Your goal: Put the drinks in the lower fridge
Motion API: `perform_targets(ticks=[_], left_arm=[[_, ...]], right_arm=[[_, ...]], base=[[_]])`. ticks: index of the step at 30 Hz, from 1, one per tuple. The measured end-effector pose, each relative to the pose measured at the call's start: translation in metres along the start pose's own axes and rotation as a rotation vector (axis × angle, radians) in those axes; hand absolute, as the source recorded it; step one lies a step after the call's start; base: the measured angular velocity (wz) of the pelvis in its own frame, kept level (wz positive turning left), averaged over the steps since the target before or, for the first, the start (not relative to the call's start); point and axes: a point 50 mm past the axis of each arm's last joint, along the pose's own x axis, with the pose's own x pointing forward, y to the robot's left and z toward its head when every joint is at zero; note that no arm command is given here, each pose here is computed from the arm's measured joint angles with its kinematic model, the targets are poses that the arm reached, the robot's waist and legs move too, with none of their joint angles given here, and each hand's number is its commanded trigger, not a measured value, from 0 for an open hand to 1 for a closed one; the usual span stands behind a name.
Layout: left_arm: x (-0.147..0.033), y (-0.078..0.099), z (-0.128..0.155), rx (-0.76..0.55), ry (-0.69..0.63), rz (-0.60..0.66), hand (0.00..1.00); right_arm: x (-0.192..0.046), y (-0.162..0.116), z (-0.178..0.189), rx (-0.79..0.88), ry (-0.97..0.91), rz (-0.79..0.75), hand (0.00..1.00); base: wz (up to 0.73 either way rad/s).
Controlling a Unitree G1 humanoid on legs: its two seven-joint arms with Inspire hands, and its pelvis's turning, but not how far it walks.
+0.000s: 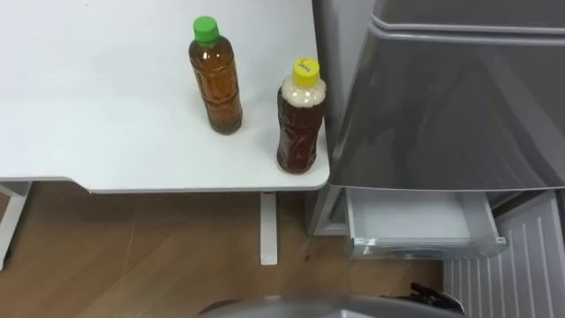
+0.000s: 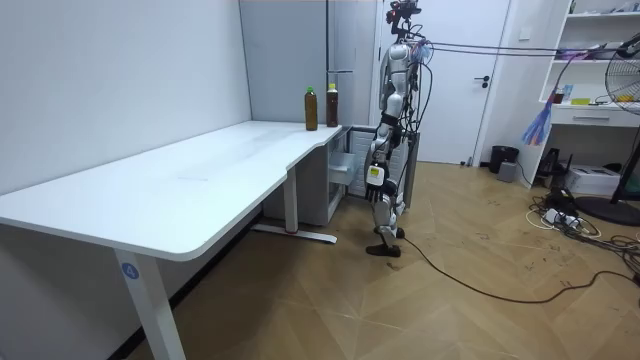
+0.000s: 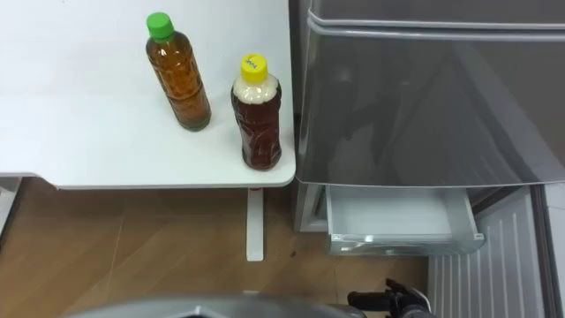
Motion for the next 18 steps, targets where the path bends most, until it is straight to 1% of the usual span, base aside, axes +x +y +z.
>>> perform_targets(ticks=[18], left_arm=[[0.0002, -0.0007, -0.0025, -0.001, 0.009, -0.001, 0.00]], right_arm=[[0.0000, 0.0004, -0.0002, 0.001, 0.001, 0.008, 0.00]], base=[[0.00]])
